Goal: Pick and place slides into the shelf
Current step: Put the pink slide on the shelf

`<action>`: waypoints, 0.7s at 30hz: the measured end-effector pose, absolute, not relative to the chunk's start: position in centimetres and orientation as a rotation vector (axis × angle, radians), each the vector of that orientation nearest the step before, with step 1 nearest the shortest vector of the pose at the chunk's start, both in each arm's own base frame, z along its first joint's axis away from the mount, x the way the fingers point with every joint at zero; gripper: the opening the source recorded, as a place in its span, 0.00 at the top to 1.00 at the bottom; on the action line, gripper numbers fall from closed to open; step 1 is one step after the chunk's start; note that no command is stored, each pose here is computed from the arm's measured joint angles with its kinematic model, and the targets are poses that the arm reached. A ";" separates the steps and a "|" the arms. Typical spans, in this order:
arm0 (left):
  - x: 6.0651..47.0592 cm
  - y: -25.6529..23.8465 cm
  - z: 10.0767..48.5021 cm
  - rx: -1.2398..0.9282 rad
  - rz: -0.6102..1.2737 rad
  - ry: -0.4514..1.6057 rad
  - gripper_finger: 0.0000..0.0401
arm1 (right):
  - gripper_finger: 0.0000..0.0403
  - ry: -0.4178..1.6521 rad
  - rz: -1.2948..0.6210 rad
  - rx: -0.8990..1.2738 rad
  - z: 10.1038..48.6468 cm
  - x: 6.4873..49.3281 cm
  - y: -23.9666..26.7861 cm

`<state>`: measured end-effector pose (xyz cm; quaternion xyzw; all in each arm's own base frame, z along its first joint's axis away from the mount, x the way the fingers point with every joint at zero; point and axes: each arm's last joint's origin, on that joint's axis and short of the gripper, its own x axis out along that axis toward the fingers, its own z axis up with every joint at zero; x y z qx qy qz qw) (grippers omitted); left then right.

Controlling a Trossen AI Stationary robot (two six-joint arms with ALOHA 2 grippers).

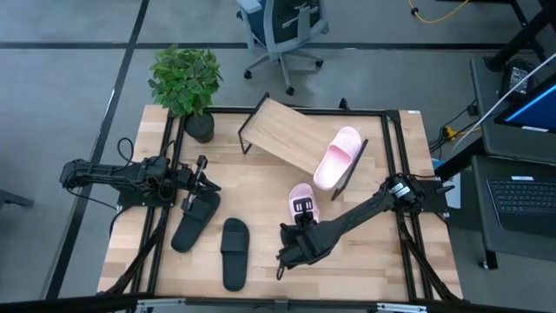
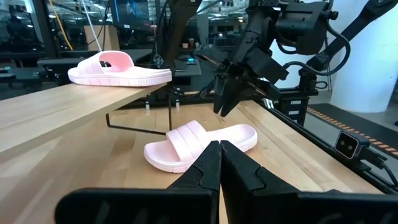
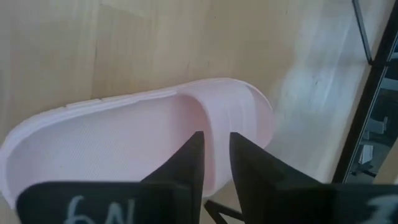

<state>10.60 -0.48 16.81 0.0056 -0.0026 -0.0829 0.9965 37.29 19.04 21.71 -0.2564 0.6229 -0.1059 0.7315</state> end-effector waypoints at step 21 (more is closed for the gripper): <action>10.6 -0.5 16.8 0.011 -0.166 -0.006 1.00 | 0.81 1.433 -0.238 -0.638 19.0 37.4 19.0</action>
